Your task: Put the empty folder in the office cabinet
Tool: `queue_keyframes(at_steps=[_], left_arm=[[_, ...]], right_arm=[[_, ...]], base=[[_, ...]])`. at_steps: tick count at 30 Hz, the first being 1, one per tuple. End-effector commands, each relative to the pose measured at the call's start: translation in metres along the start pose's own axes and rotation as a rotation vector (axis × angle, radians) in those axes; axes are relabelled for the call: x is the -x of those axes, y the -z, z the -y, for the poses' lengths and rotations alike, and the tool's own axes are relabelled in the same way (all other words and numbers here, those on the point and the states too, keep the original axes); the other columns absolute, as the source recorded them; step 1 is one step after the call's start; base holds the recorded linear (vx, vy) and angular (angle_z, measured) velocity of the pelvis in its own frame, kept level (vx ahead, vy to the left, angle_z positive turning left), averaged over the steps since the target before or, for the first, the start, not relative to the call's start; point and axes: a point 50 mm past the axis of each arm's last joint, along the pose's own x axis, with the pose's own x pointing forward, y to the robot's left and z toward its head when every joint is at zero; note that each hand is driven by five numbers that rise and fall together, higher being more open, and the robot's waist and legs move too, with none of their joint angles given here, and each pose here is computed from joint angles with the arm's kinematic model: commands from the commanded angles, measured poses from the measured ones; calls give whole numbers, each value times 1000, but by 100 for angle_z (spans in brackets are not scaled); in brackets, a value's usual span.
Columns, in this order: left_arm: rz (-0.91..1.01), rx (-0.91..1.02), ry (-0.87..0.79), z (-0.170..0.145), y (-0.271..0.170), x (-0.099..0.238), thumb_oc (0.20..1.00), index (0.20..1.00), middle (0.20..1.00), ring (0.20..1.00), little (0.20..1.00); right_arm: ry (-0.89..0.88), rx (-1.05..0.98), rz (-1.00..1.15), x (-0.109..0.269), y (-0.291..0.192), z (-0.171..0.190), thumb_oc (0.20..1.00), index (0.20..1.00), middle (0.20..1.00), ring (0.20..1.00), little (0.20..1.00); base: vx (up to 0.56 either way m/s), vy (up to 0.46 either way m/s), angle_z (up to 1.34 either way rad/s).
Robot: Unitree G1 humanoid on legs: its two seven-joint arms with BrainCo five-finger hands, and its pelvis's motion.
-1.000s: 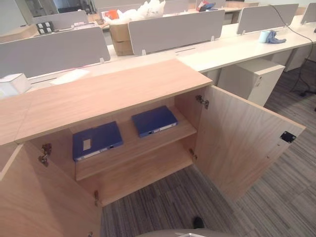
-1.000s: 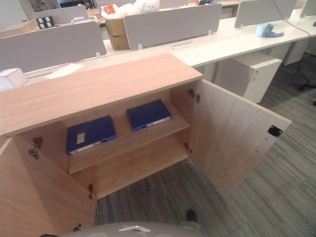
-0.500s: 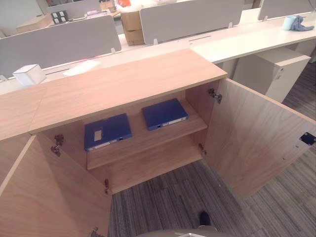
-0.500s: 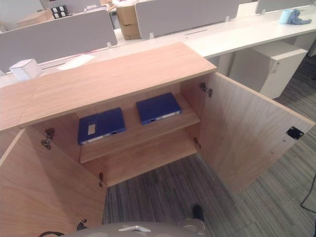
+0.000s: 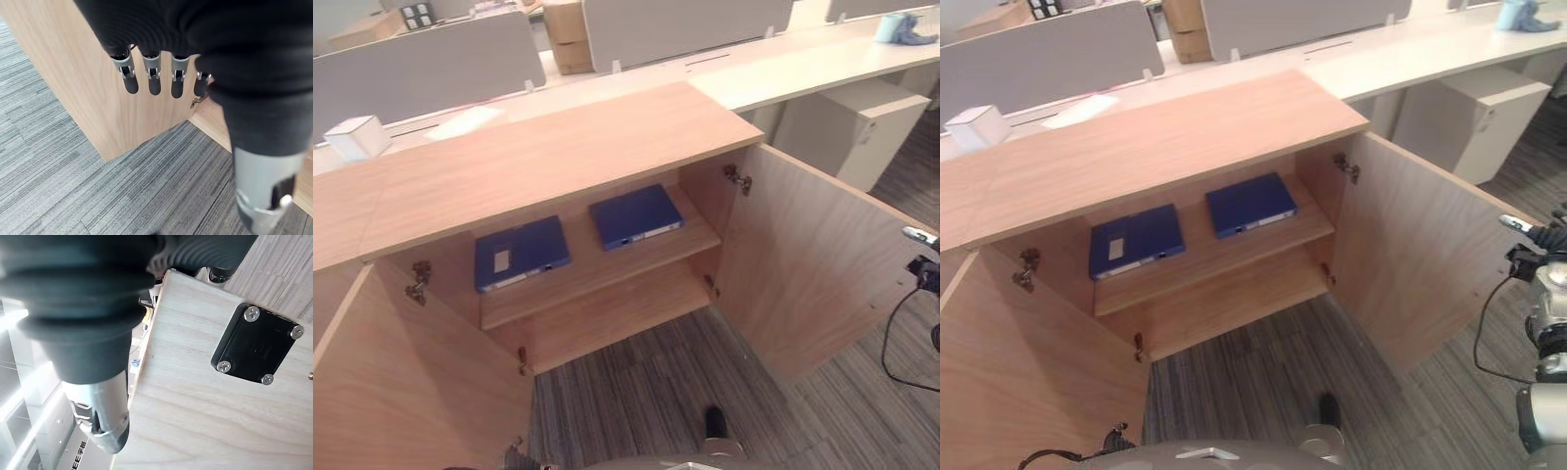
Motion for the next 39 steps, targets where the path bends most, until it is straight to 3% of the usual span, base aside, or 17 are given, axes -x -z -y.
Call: queue_keyframes(at_steps=[1,9,12,14,15,16,18,22,26,39], left_arm=[[-13,-24,-55,-20,7,0,1000,1000,1000,1000,1000],[-47,-20,-57,-18,12,0,1000,1000,1000,1000,1000],[-48,-31,-52,-17,10,0,1000,1000,1000,1000,1000],[-39,-40,-48,-18,7,-1,1000,1000,1000,1000,1000],[-39,-39,-49,-18,7,-1,1000,1000,1000,1000,1000],[-13,-55,-37,-18,0,-2,1000,1000,1000,1000,1000],[28,-77,-17,-16,-9,-2,1000,1000,1000,1000,1000],[85,-100,-21,-18,-20,-3,1000,1000,1000,1000,1000],[102,-113,-27,-21,-24,-3,1000,1000,1000,1000,1000],[59,-91,-38,-24,-15,-3,1000,1000,1000,1000,1000]], right_arm=[[-218,-113,166,-5,-40,-65,1000,1000,1000,1000,1000],[-267,-299,164,-2,-43,-113,1000,1000,1000,1000,1000],[-394,-290,121,8,-35,-148,1000,1000,1000,1000,1000],[-645,-198,169,34,-39,-191,1000,1000,1000,1000,1000],[-645,-198,169,34,-39,-191,1000,1000,1000,1000,1000],[-967,-115,252,77,-47,-229,1000,1000,1000,1000,1000],[-1342,6,286,133,-42,-257,1000,1000,1000,1000,1000],[-1631,96,252,179,-26,-263,1000,1000,1000,1000,1000],[-1661,117,220,184,-17,-266,1000,1000,1000,1000,1000],[-1437,61,89,156,20,-270,1000,1000,1000,1000,1000]], base=[[3,-4,-3],[0,-3,-2],[-13,-5,-9],[-9,-5,-17],[-14,4,-27],[-28,13,-29],[-37,23,-49],[-25,10,-21],[-15,3,51],[0,-4,13]])
